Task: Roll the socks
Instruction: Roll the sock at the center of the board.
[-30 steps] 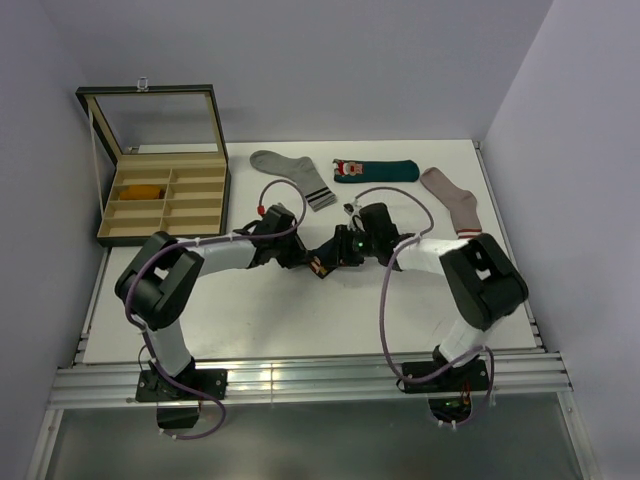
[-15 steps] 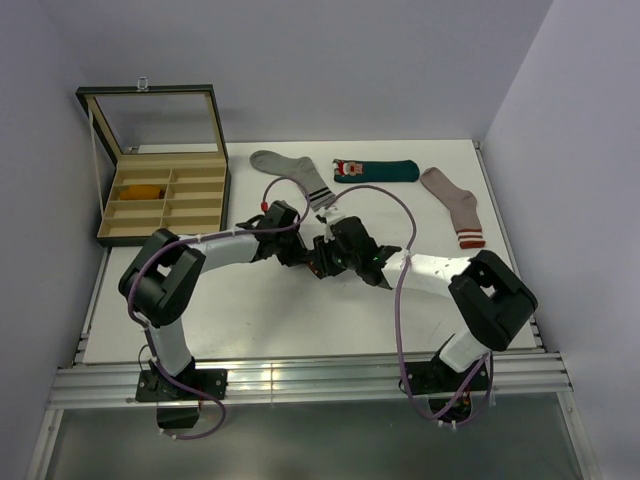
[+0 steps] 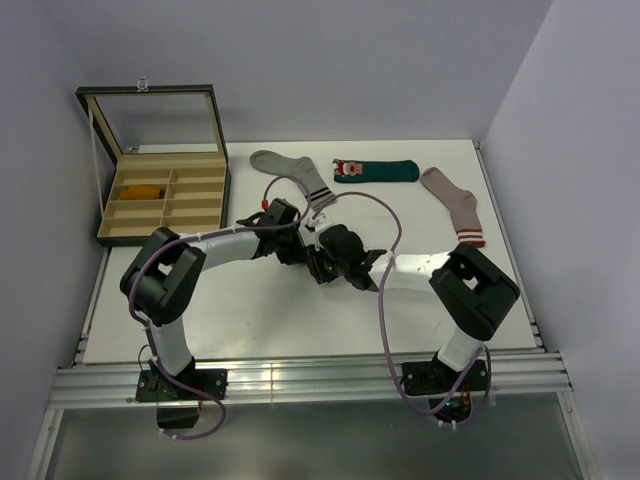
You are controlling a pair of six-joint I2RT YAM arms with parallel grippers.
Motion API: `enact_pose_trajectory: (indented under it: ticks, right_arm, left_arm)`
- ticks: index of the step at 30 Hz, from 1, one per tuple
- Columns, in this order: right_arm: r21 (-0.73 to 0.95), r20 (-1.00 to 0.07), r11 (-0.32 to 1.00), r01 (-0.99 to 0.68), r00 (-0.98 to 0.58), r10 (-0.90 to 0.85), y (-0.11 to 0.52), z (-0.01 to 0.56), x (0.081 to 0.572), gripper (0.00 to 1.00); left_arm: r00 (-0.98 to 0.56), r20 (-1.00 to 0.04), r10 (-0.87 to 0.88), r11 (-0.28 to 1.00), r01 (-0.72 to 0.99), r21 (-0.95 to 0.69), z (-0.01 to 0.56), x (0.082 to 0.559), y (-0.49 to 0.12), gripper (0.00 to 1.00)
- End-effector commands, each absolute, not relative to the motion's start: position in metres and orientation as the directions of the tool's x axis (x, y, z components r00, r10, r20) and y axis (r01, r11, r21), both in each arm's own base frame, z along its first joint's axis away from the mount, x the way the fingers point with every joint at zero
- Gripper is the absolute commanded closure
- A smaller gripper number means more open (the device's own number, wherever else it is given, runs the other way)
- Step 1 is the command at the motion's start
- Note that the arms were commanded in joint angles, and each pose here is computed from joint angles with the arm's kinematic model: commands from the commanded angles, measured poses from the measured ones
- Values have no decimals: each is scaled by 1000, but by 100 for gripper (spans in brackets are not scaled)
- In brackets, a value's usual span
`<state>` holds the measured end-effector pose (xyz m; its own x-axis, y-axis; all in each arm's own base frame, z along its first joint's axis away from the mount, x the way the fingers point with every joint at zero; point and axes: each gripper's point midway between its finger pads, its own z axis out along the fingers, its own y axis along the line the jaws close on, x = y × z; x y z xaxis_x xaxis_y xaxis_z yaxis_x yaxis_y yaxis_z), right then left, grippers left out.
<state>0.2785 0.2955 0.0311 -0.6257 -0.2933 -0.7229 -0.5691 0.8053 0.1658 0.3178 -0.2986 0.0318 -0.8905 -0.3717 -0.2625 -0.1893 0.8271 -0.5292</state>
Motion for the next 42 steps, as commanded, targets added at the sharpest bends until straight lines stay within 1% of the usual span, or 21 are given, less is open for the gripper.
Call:
enact_pose_trajectory:
  ticks: [1,5,7,8,9,11,12,14,15,17,18,21,22,24,25,28,30,31,34,39,42]
  right_arm:
    - [103,-648,828,-551,-669,-365,286,1,269,59]
    - [69,-610,846,-528,-693,-383,282,-10,269,56]
    - [38,-594,860,-510,-704,-391,277,-17,270,55]
    - [19,-564,865,-502,-720,-405,272,-24,268,55]
    - [14,-556,869,-494,-727,-404,271,-26,269,55]
    - [-11,-543,877,-481,-733,-409,269,-30,272,58]
    - [-20,-523,878,-478,-744,-416,266,-35,269,62]
    - [-9,-505,874,-487,-752,-424,267,-38,267,72]
    - [3,-496,870,-494,-756,-427,268,-39,264,83]
    - [41,-489,860,-509,-761,-427,275,-36,261,90]
    - [90,-467,845,-528,-771,-432,280,-35,253,97]
    - [185,-436,814,-551,-788,-434,295,-26,242,100]
    - [212,-428,804,-556,-792,-435,299,-24,240,100]
    - [258,-408,791,-555,-805,-431,305,-18,237,100]
    - [311,-383,775,-550,-819,-428,309,-17,233,100]
    - [407,-334,756,-513,-854,-400,313,-8,233,100]
    - [446,-302,744,-497,-866,-398,315,-2,235,100]
    - [462,-308,737,-494,-868,-389,318,3,241,100]
    - [518,-272,710,-477,-879,-392,322,8,243,100]
    - [606,-199,676,-418,-903,-380,328,7,243,100]
    - [644,-166,675,-361,-927,-337,325,3,249,100]
  left_arm:
    - [-912,-235,-335,871,-204,-448,12,306,-285,84]
    - [-913,-225,-342,866,-213,-452,14,307,-282,79]
    - [-914,-219,-343,861,-212,-463,14,306,-282,75]
    - [-909,-222,-353,855,-217,-471,16,309,-280,73]
    - [-908,-221,-355,853,-219,-474,17,309,-280,69]
    - [-906,-215,-365,845,-225,-485,18,310,-278,66]
    - [-905,-215,-368,843,-227,-487,19,311,-277,62]
    - [-899,-215,-381,836,-236,-494,21,312,-273,59]
    - [-897,-219,-383,834,-235,-500,22,312,-273,52]
    - [-887,-223,-404,824,-248,-509,27,313,-268,44]
    - [-879,-232,-416,817,-249,-519,31,316,-267,37]
    - [-853,-244,-461,786,-265,-558,41,318,-260,29]
    - [-849,-237,-472,782,-278,-558,38,314,-255,28]
    - [-817,-251,-519,751,-296,-591,51,317,-247,26]
    - [-804,-255,-538,741,-306,-597,48,316,-239,25]
    - [-753,-292,-590,704,-304,-641,65,317,-225,25]
    - [-741,-294,-603,697,-311,-646,61,310,-218,26]
    - [-739,-296,-605,691,-302,-657,65,307,-218,26]
    - [-735,-308,-604,671,-259,-695,71,310,-223,29]
    - [-743,-303,-597,652,-230,-722,68,305,-227,32]
    - [-751,-304,-586,658,-221,-720,65,306,-229,33]
